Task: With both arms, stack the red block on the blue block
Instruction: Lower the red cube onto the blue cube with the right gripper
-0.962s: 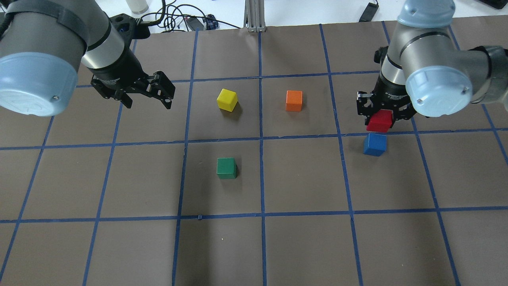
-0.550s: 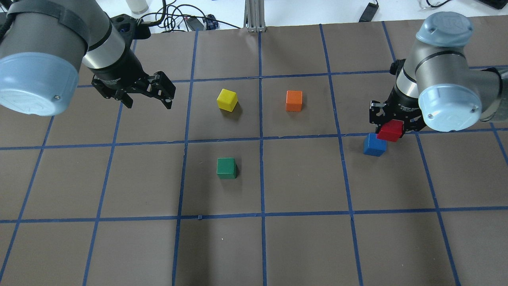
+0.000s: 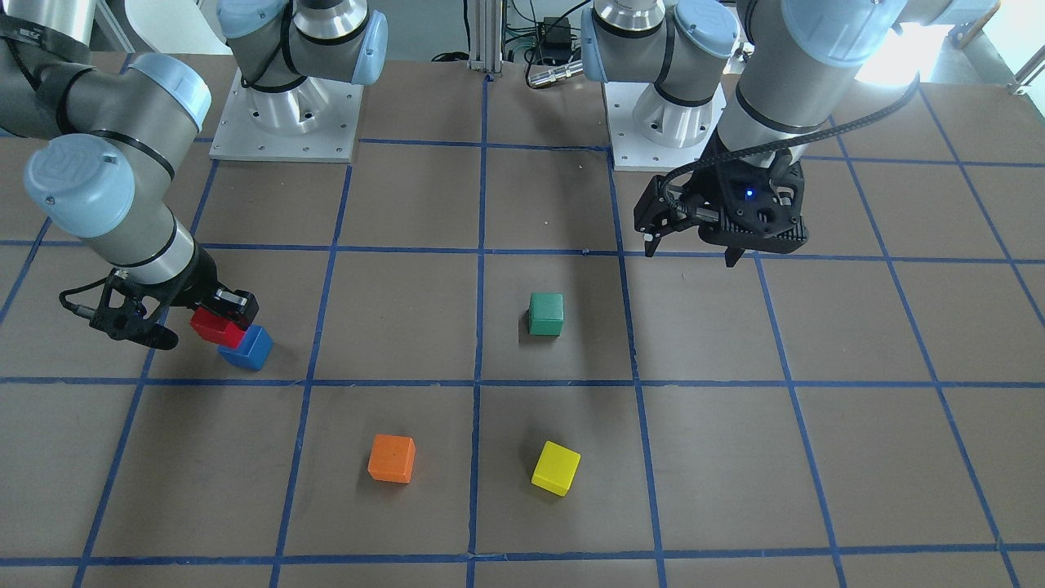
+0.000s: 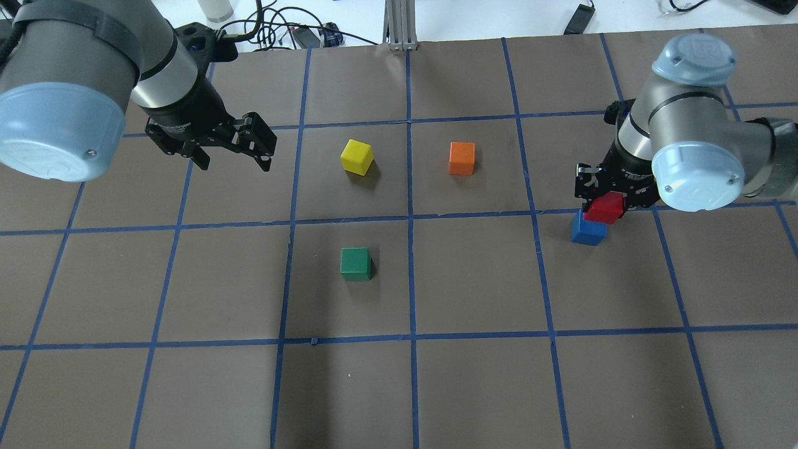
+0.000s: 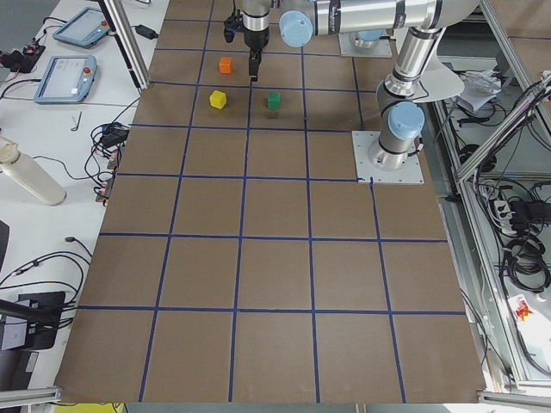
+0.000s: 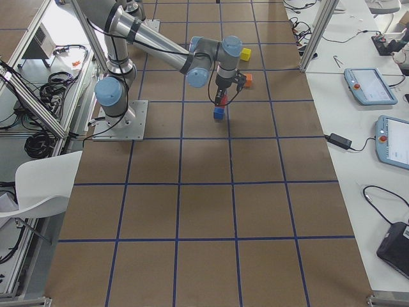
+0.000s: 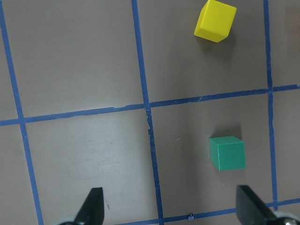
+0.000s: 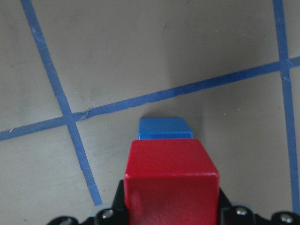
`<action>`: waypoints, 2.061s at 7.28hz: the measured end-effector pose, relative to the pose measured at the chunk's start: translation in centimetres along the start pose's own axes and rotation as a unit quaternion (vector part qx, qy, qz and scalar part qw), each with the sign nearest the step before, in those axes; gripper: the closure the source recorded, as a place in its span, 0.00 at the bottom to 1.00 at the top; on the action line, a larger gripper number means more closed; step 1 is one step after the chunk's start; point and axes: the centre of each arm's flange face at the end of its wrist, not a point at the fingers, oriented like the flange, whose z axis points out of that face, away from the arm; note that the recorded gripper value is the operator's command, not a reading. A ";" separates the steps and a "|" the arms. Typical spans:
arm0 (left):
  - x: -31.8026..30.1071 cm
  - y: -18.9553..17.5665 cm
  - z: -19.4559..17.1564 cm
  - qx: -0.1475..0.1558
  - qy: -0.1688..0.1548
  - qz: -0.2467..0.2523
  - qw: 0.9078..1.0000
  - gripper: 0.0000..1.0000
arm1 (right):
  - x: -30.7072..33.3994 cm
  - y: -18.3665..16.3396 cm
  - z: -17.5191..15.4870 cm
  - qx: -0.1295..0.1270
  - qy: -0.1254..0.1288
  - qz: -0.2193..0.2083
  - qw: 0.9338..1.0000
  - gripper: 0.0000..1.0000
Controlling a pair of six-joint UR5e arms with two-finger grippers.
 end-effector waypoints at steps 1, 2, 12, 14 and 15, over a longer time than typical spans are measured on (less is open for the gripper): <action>0.0 0.0 0.0 0.000 0.000 0.000 1.000 0.00 | 0.0 0.0 0.3 -0.001 0.000 -0.020 1.000 0.96; 0.0 0.0 0.0 0.000 0.000 0.000 1.000 0.00 | 0.0 0.3 0.7 -0.005 -0.001 -0.021 1.000 0.96; 0.0 0.0 0.0 0.000 -0.001 0.003 1.000 0.00 | 0.2 -0.7 2.6 0.010 0.007 0.017 1.000 0.94; 0.0 0.0 0.0 0.000 -0.001 0.001 1.000 0.00 | 0.2 -0.5 2.7 0.006 0.007 0.021 1.000 0.95; 0.0 -0.1 -0.1 0.001 -0.001 0.001 1.000 0.00 | 0.1 -0.4 2.8 0.002 0.007 0.023 1.000 0.95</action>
